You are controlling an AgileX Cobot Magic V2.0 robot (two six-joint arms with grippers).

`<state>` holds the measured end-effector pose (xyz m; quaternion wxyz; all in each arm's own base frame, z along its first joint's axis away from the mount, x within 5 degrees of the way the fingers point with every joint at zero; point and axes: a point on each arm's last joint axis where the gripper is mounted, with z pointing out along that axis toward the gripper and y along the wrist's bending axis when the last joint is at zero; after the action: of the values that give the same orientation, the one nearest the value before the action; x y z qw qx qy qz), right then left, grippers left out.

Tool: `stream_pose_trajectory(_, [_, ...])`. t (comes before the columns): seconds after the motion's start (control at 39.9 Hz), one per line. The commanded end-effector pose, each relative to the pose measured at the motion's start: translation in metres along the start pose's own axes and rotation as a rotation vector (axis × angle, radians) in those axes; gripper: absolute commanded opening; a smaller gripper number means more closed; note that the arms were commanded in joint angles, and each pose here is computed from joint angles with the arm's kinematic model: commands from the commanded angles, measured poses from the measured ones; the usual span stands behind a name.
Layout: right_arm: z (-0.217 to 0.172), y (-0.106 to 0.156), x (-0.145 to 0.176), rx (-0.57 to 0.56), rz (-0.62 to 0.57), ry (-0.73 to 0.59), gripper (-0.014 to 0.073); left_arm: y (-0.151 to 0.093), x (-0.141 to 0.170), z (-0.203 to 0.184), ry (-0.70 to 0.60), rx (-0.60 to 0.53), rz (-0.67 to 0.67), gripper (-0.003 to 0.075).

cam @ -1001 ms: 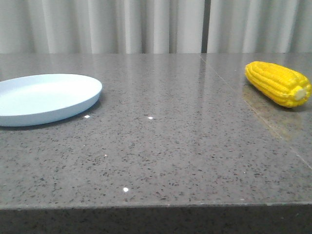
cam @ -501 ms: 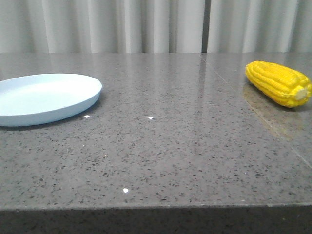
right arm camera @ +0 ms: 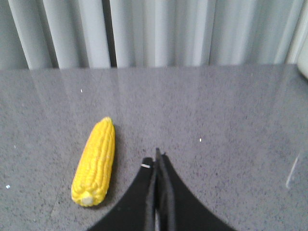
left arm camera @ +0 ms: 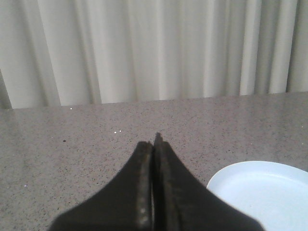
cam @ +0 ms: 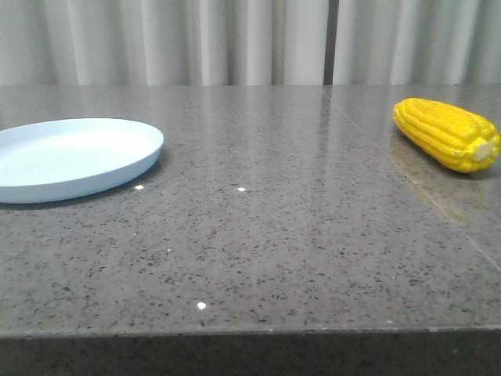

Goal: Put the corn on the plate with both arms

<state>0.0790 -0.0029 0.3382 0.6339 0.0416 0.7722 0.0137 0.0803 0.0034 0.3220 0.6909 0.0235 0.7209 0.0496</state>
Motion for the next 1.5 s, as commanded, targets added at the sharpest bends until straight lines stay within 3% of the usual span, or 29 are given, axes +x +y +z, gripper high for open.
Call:
stream_pose_trajectory(0.0, [0.0,0.001,-0.015,-0.004,-0.011,-0.073,-0.001,0.001,-0.018,0.001,-0.091,-0.005,0.002,-0.0016])
stream_pose_trajectory(0.05, [0.0,0.001,-0.016,-0.004,-0.011,-0.077,0.0064,0.001,-0.018,0.001,-0.093,-0.005,0.002,0.0008])
stream_pose_trajectory(0.13, [0.0,0.001,-0.016,-0.005,-0.011,-0.078,0.0244,0.001,-0.019,0.001,-0.099,-0.005,0.002,0.0122])
stream_pose_trajectory(0.18, [0.0,0.001,-0.016,-0.004,-0.011,-0.077,0.0396,0.001,-0.019,0.001,-0.099,-0.005,0.002,0.0239])
stream_pose_trajectory(0.23, [0.0,0.001,-0.016,-0.004,-0.011,-0.077,0.0533,0.001,-0.019,0.001,-0.099,-0.005,0.002,0.0404])
stream_pose_trajectory(0.3, [0.0,0.001,-0.015,-0.004,-0.011,-0.076,0.0651,0.001,-0.019,0.001,-0.099,-0.005,0.002,0.0619])
stream_pose_trajectory(0.35, [0.0,0.001,-0.015,-0.004,-0.011,-0.077,0.0659,0.001,-0.019,0.001,-0.099,-0.005,0.002,0.0708])
stream_pose_trajectory(0.65, [0.0,0.001,-0.015,-0.004,-0.011,-0.077,0.0643,0.001,-0.018,0.007,-0.074,0.005,-0.037,0.0565])
stream_pose_trajectory(0.75, [0.0,0.001,-0.015,-0.004,-0.011,-0.076,0.0643,0.0,-0.02,0.022,0.014,0.022,-0.103,0.0545])
stream_pose_trajectory(0.98, [0.0,0.001,-0.015,-0.004,-0.011,-0.076,0.0643,-0.001,-0.023,0.078,0.374,0.041,-0.098,0.0546])
stream_pose_trajectory(1.1, [0.0,0.001,-0.015,-0.004,-0.011,-0.076,0.0643,-0.004,-0.026,0.105,0.488,0.058,-0.12,0.0546])
stream_pose_trajectory(1.48, [0.0,0.001,-0.015,-0.004,-0.011,-0.076,0.0643,-0.047,-0.008,0.174,0.821,0.227,-0.019,0.0546])
